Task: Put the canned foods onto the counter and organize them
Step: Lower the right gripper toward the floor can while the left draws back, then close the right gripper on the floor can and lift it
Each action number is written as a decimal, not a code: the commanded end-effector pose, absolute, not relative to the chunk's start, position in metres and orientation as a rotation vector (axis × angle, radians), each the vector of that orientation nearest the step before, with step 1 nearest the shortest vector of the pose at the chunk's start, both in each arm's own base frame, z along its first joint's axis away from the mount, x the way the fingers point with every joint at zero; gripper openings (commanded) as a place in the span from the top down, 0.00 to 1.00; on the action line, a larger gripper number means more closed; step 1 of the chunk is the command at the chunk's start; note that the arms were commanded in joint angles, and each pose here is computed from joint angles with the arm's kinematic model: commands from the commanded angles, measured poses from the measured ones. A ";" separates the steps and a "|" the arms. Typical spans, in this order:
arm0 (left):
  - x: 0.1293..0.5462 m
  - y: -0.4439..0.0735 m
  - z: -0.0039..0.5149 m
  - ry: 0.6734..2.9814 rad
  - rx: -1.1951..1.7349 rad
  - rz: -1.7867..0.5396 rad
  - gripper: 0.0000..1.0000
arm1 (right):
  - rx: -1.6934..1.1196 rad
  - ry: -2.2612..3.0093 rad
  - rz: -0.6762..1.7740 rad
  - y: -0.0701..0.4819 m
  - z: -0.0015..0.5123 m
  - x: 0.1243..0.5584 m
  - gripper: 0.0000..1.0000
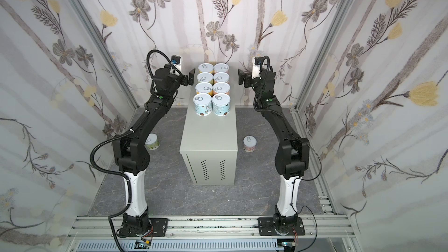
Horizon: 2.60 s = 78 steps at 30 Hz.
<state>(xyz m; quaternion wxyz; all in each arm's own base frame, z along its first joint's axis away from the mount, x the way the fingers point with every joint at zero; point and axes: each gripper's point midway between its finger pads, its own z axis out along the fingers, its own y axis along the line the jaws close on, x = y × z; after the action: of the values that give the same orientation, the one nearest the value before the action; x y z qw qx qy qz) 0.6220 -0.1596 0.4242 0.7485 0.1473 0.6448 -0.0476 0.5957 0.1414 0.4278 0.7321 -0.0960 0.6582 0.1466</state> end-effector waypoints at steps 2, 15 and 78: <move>0.597 -0.136 0.471 1.292 0.257 -0.077 0.00 | -0.195 1.424 0.317 0.122 0.443 0.567 0.00; 0.522 -0.067 0.480 1.330 0.148 0.033 0.00 | 0.031 1.895 0.382 0.073 0.291 0.430 0.00; 0.465 -0.056 0.445 1.468 0.228 0.057 0.00 | -0.193 2.358 0.134 0.116 0.091 0.442 0.01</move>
<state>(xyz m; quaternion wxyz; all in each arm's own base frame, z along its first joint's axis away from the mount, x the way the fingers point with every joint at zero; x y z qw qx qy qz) 0.4695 -0.0556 0.4384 0.7298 0.0974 0.6762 0.0256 0.4410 0.1248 0.0999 0.3908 -0.0736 0.9139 0.0821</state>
